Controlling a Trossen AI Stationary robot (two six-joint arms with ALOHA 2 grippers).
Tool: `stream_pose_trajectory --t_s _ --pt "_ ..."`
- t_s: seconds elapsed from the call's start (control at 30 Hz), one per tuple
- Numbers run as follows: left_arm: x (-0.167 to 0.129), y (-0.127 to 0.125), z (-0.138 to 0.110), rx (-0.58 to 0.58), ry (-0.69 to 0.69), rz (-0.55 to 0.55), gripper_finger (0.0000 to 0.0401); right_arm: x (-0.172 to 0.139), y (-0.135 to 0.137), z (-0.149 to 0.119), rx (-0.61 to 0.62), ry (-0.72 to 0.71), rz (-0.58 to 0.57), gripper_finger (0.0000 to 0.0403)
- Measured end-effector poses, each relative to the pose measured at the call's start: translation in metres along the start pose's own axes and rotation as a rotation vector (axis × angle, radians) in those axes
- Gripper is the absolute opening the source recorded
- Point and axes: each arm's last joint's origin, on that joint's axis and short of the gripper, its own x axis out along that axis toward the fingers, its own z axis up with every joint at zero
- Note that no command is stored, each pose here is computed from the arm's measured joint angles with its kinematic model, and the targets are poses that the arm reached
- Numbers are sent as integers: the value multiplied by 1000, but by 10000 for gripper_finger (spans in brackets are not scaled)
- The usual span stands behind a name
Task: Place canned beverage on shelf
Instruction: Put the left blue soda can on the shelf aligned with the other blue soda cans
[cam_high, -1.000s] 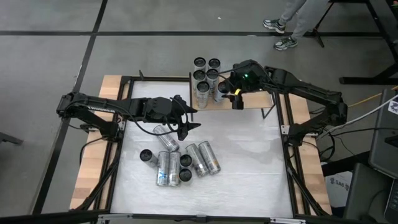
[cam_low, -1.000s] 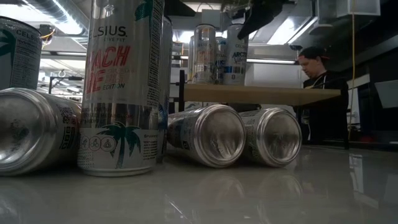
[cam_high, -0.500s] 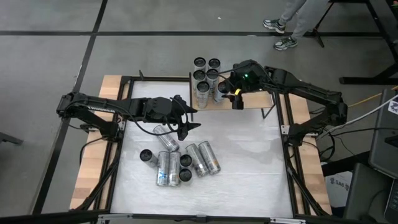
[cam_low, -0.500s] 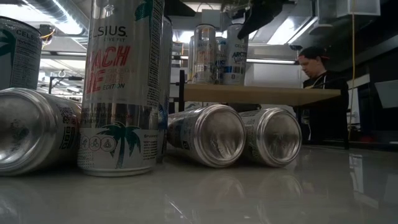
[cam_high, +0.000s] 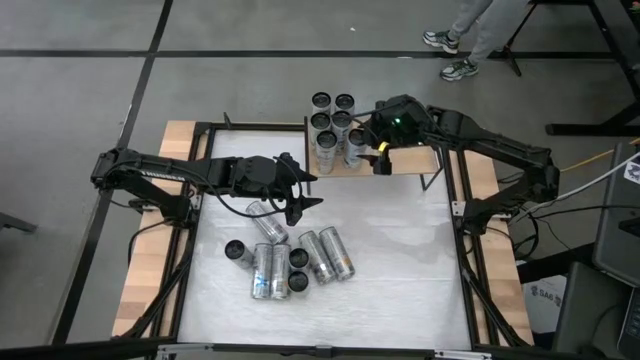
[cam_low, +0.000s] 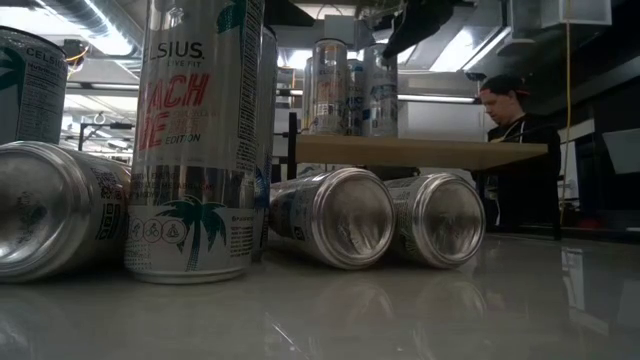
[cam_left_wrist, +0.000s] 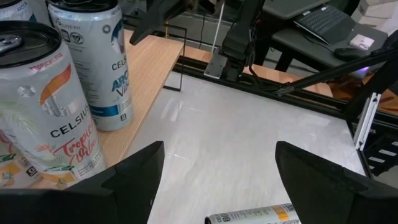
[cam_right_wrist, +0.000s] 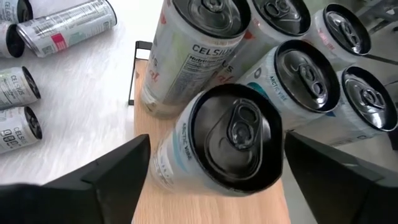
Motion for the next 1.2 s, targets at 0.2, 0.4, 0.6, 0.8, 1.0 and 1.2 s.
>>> stream_pose_trajectory --t_s 0.2,0.4,0.6,0.8,1.0,1.2 --pt "0 0 0 -3 0 0 304 0 0 0 0 2 0 364" --pt "0 0 0 -3 0 0 304 -5 -1 -1 -2 31 -64 364" --pt "0 0 0 -2 1 0 304 -41 -7 7 -3 54 -69 364" --pt "0 0 0 -2 1 0 304 -80 -10 13 4 93 -60 364" --pt "0 0 0 -2 0 0 304 -91 -3 -2 55 123 -48 364" --pt "0 0 0 -2 1 0 304 -81 14 -34 103 126 -55 364"
